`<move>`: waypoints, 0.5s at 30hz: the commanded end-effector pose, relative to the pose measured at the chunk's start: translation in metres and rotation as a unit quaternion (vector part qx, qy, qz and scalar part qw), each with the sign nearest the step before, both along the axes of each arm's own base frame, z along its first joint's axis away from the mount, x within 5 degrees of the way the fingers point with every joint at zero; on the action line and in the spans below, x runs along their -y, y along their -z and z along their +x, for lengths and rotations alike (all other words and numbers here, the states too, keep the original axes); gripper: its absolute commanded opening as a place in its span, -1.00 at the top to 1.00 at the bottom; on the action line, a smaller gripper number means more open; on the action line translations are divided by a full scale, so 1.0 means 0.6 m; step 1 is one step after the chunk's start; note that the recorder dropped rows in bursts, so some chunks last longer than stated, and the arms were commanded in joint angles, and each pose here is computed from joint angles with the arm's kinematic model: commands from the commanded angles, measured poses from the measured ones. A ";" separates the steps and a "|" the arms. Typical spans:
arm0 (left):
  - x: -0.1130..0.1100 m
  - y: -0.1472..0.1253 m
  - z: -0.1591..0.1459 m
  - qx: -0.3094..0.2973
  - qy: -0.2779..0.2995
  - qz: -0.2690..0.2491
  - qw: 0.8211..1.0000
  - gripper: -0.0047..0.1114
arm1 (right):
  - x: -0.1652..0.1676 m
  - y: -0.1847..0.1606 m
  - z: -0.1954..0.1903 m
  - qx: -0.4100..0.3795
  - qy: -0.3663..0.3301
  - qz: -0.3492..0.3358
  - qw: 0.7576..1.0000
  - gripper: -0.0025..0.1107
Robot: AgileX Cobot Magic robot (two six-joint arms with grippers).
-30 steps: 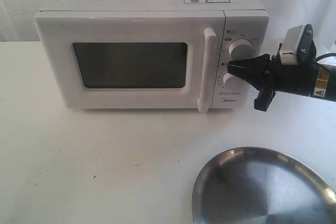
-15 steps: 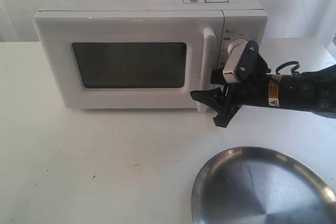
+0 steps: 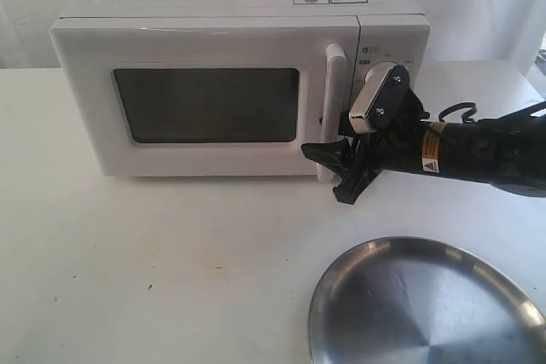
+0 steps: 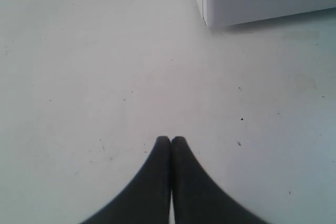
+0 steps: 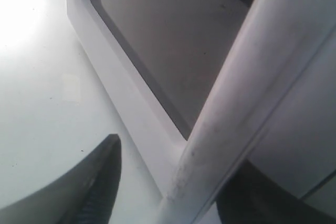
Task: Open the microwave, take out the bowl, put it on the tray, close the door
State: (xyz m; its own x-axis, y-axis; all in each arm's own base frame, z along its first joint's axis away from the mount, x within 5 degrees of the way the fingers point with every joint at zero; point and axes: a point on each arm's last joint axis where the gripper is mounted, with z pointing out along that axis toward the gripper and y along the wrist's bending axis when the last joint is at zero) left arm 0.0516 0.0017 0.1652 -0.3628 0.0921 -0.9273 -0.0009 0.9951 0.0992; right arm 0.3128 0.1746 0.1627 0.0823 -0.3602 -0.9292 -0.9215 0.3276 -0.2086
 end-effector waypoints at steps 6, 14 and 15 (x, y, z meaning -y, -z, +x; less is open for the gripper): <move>0.001 -0.002 0.000 0.003 0.002 -0.005 1.000 0.92 | -0.051 -0.042 -0.052 0.082 -0.210 0.056 0.973 0.96; 0.001 -0.002 0.000 0.003 0.002 -0.005 1.000 0.92 | -0.048 -0.059 -0.074 0.102 -0.268 0.041 0.957 0.96; 0.001 -0.002 0.000 0.003 0.002 -0.005 1.000 0.92 | -0.047 -0.062 -0.075 0.100 -0.270 0.040 0.957 0.96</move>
State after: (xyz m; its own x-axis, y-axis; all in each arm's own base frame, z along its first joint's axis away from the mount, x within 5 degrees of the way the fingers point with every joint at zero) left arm 0.0516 0.0017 0.1652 -0.3628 0.0921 -0.9273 -0.0009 0.9951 0.0992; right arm 0.3102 0.1748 0.1669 0.0877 -0.3791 -0.9212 -0.9397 0.2755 -0.2028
